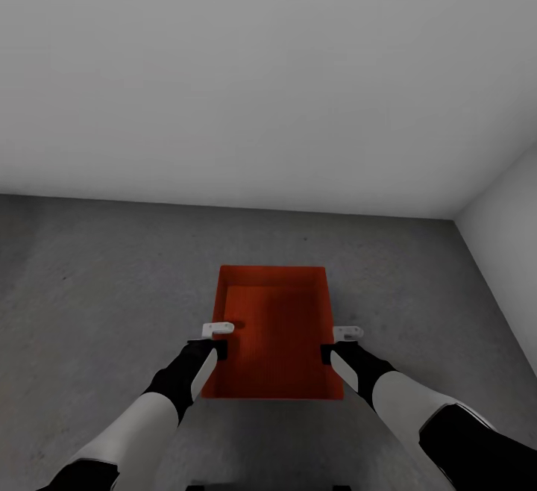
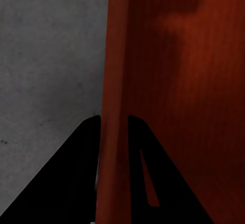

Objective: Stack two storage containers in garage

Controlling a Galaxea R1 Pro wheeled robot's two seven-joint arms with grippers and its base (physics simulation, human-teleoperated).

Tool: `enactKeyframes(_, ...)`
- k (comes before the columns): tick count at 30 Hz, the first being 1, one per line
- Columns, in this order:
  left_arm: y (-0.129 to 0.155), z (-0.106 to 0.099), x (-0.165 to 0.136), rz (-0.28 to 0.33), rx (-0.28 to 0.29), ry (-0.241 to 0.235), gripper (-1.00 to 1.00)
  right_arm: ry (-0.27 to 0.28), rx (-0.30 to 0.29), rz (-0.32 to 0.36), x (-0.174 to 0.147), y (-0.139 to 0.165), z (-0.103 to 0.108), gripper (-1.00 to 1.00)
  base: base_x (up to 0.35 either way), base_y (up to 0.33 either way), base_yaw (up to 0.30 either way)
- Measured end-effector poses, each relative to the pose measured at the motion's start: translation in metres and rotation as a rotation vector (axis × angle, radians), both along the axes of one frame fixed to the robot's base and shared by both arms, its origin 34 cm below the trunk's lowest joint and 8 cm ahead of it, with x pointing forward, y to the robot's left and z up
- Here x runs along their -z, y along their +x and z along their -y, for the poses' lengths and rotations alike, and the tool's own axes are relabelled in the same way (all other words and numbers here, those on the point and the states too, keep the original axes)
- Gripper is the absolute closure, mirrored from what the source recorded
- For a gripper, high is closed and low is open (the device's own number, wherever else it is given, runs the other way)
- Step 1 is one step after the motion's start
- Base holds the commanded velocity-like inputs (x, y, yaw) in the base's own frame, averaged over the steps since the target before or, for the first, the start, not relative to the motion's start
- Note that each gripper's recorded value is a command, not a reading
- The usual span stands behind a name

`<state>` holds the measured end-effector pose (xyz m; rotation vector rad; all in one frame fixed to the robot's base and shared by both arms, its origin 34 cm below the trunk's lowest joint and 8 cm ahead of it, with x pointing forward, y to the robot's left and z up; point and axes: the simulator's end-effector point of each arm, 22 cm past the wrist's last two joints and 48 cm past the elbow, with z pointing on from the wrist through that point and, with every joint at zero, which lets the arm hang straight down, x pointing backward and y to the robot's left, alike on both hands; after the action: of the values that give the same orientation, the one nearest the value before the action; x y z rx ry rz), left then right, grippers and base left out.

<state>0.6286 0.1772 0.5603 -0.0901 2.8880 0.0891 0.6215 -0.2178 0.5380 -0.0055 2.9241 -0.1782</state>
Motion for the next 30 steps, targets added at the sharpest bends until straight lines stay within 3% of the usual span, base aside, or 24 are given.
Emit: enactKeyframes(30,0.0017,-0.0005,-0.0009,0.004,0.000,0.001,1.00,0.002,0.003,0.005,-0.0002,0.0010,-0.0006,1.00,0.000,0.000,0.000)
